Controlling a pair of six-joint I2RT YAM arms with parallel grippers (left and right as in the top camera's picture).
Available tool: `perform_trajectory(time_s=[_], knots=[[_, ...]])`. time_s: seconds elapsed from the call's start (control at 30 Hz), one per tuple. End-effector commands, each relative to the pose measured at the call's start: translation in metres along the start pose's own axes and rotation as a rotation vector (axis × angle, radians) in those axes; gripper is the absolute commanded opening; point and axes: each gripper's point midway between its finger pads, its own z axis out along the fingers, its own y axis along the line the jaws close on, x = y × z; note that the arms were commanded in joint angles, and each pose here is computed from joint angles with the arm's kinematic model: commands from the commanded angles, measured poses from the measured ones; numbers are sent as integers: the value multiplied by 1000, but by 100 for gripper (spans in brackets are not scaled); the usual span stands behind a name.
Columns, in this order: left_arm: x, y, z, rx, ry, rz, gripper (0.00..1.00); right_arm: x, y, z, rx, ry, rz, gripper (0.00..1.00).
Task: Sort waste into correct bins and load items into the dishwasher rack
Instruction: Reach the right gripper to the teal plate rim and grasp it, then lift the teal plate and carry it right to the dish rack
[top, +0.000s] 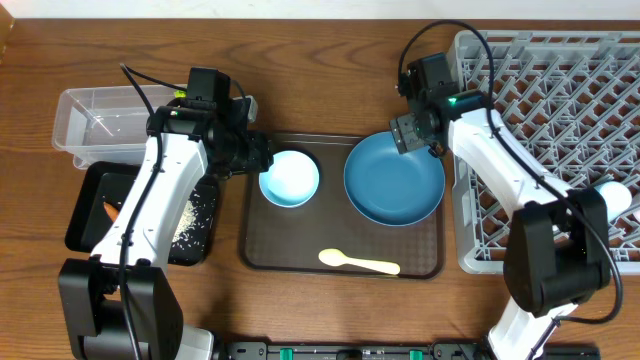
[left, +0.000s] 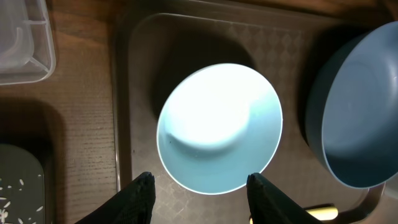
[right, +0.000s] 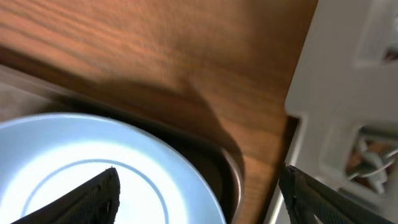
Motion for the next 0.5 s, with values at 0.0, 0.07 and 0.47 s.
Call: perform_trajectory(time_s=[0.0,0.07,0.47], knots=[[-1,3,-3,-13,-8,10,50,5,-2,1,19,25,31,82],[-1,3,-3,-13,-8,10,50,14,0,3,14,61,25,83],[0,3,-3,-13,-6,9,50,55,7,18,-13,240,-1,82]])
